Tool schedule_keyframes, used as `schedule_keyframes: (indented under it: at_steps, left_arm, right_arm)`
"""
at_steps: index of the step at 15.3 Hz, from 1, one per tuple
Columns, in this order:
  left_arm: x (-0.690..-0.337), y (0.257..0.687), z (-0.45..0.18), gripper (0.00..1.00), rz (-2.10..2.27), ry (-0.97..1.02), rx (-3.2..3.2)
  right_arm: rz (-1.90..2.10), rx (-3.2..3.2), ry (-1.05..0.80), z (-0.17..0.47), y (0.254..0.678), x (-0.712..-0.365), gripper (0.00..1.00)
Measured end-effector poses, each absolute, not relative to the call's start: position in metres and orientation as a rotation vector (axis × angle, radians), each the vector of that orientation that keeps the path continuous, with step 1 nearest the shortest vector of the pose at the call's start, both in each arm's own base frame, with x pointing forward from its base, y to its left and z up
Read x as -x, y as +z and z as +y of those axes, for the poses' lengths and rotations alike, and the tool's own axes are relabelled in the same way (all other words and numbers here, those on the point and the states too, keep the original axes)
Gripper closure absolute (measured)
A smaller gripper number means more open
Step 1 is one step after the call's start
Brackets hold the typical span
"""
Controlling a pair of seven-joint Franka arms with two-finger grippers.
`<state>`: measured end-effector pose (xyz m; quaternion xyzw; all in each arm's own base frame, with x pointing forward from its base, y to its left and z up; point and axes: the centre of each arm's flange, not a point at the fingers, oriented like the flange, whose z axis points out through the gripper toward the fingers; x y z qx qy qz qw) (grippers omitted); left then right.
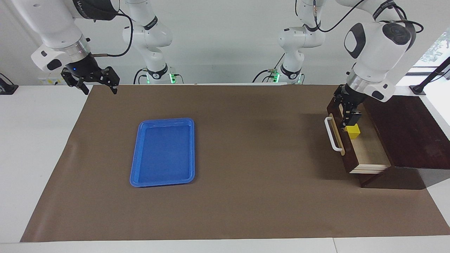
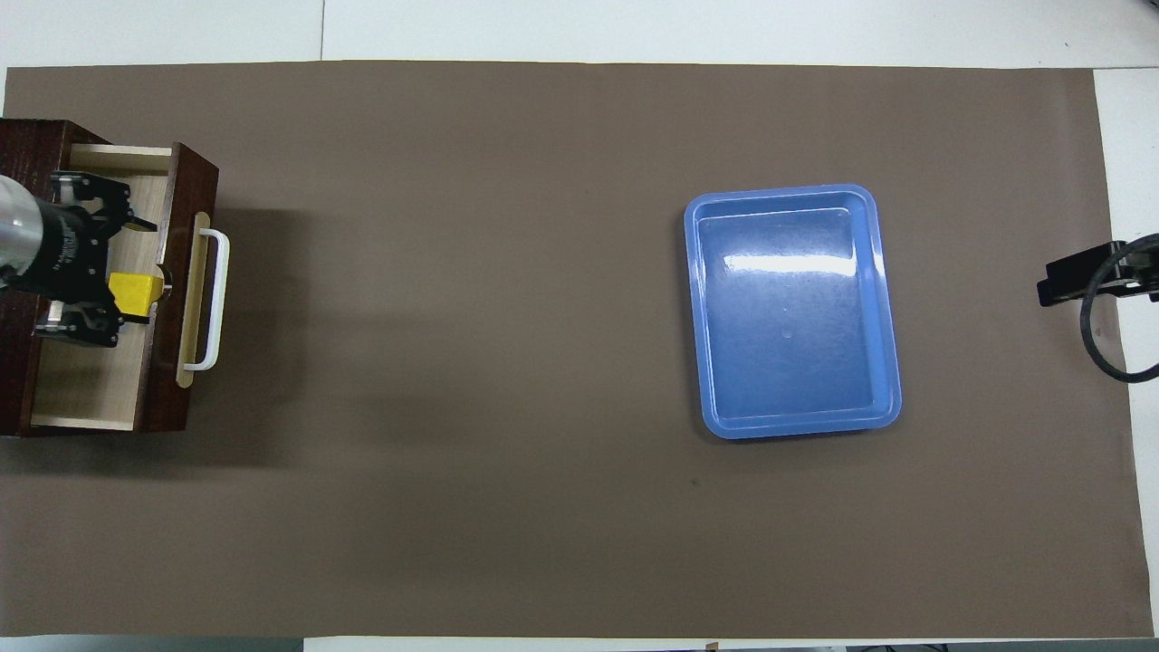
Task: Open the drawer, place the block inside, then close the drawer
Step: 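Push the drawer shut away from the robot with the left gripper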
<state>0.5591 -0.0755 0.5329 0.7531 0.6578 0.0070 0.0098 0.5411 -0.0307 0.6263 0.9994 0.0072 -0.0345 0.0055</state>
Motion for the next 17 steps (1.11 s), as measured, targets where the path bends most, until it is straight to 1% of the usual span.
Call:
schedule_keyframes:
  at_steps: [2,7,9,14,17]
  left_arm:
    - [-0.556,0.524,-0.081,0.00,2.058,0.003,-2.366]
    - [-0.553,0.477,-0.076,0.00,2.072,0.001,-2.400]
    - [-0.555,0.473,-0.072,0.00,2.050,0.010,-2.418]
    - [-0.560,0.473,-0.032,0.00,2.011,0.025,-2.439]
    - [-0.561,0.469,-0.021,0.00,1.988,0.035,-2.448]
  right_arm:
    - [0.023,-3.129,-0.108,-0.031,0.626,-0.541,0.00]
    - [0.023,-3.129,-0.109,-0.030,0.626,-0.541,0.00]
    - [0.023,-3.129,-0.112,-0.031,0.626,-0.541,0.00]
    - [0.023,-3.129,-0.122,-0.030,0.626,-0.540,0.00]
    - [0.023,-3.129,-0.123,-0.030,0.625,-0.540,0.00]
